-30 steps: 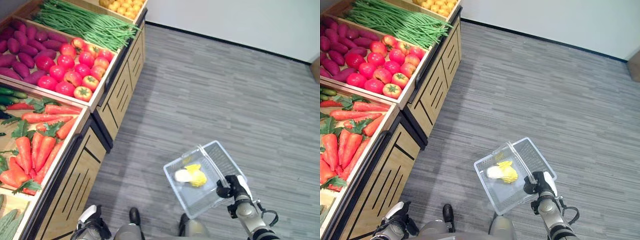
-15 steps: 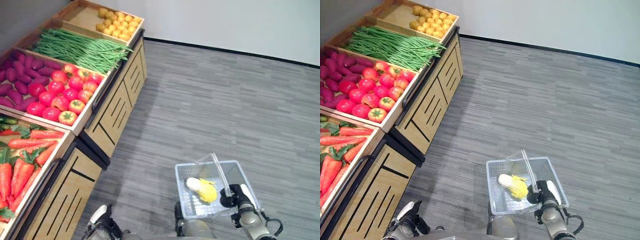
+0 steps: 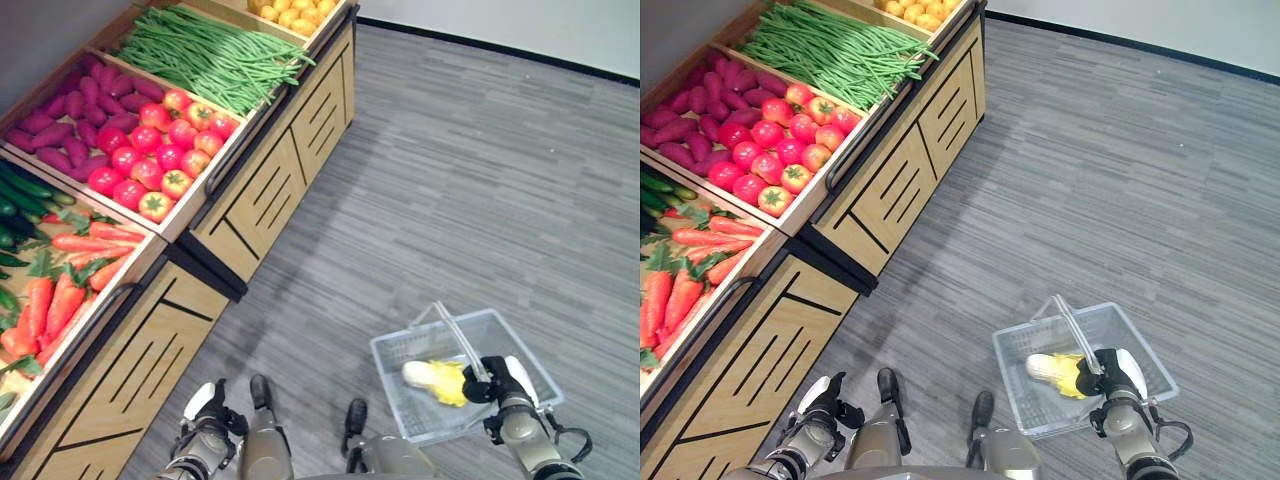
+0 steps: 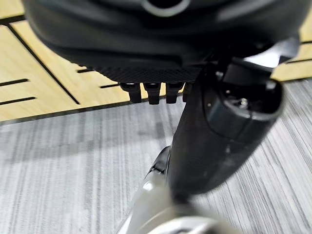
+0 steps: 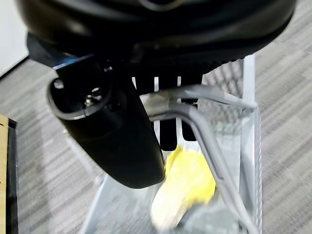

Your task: Get the vegetables into the basket

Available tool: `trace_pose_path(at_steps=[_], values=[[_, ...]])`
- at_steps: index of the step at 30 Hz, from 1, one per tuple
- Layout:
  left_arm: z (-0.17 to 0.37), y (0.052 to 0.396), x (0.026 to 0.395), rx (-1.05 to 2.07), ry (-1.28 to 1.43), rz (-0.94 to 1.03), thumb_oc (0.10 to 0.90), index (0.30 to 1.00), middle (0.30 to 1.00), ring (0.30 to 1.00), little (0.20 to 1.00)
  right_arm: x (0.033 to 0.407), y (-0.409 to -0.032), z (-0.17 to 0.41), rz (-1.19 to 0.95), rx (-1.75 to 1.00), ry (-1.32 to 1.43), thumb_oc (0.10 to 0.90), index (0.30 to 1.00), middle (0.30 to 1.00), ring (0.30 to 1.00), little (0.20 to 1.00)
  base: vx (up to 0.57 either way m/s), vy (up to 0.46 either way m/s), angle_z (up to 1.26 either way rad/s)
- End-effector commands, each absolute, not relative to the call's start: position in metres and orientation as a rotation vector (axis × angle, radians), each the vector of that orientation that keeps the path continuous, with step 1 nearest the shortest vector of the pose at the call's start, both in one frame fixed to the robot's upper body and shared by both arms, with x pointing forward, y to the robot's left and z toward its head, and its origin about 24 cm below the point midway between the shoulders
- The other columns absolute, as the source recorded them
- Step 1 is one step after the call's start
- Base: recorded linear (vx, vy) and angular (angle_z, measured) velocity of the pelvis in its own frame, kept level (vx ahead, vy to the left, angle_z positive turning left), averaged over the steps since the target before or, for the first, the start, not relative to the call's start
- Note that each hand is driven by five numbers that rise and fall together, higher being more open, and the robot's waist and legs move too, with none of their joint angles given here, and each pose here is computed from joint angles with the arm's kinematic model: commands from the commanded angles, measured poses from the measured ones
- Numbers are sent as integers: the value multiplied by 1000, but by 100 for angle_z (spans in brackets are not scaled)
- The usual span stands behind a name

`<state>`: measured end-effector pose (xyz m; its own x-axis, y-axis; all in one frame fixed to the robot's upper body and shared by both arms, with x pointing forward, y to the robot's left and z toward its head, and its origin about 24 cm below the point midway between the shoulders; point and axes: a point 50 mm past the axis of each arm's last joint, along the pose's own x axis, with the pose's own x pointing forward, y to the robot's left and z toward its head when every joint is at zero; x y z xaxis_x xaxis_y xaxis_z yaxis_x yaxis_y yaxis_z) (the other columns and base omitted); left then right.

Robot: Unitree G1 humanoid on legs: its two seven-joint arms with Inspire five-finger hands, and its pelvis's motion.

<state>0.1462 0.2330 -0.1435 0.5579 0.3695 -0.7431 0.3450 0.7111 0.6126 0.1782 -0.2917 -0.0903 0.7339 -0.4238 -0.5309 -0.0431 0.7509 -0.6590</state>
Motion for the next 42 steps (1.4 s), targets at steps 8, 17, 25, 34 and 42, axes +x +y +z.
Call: trace_pose_path(at_steps=[8, 17, 25, 34, 42], values=[[-141, 268, 126, 937, 1090, 37, 900, 1000, 1000, 1000, 1000, 198, -293, -71, -292, -711, 588, 400, 300, 300, 300, 300, 148, 267, -17], [-138, 276, 125, 943, 1092, 66, 900, 1000, 1000, 1000, 1000, 206, -281, -76, -252, -709, 596, 400, 300, 300, 300, 300, 59, 116, 18], [-137, 272, 133, 917, 1068, 64, 900, 1000, 1000, 1000, 1000, 207, -283, -76, -254, -705, 600, 400, 300, 300, 300, 300, 172, 7, 26], [-138, 272, 133, 879, 1082, 93, 900, 1000, 1000, 1000, 1000, 183, -296, -91, -260, -725, 722, 400, 300, 300, 300, 300, 201, -224, 90], [-138, 261, 144, 868, 1049, 82, 900, 1000, 1000, 1000, 1000, 160, -323, -94, -333, -748, 817, 400, 300, 300, 300, 300, 52, -248, 47]])
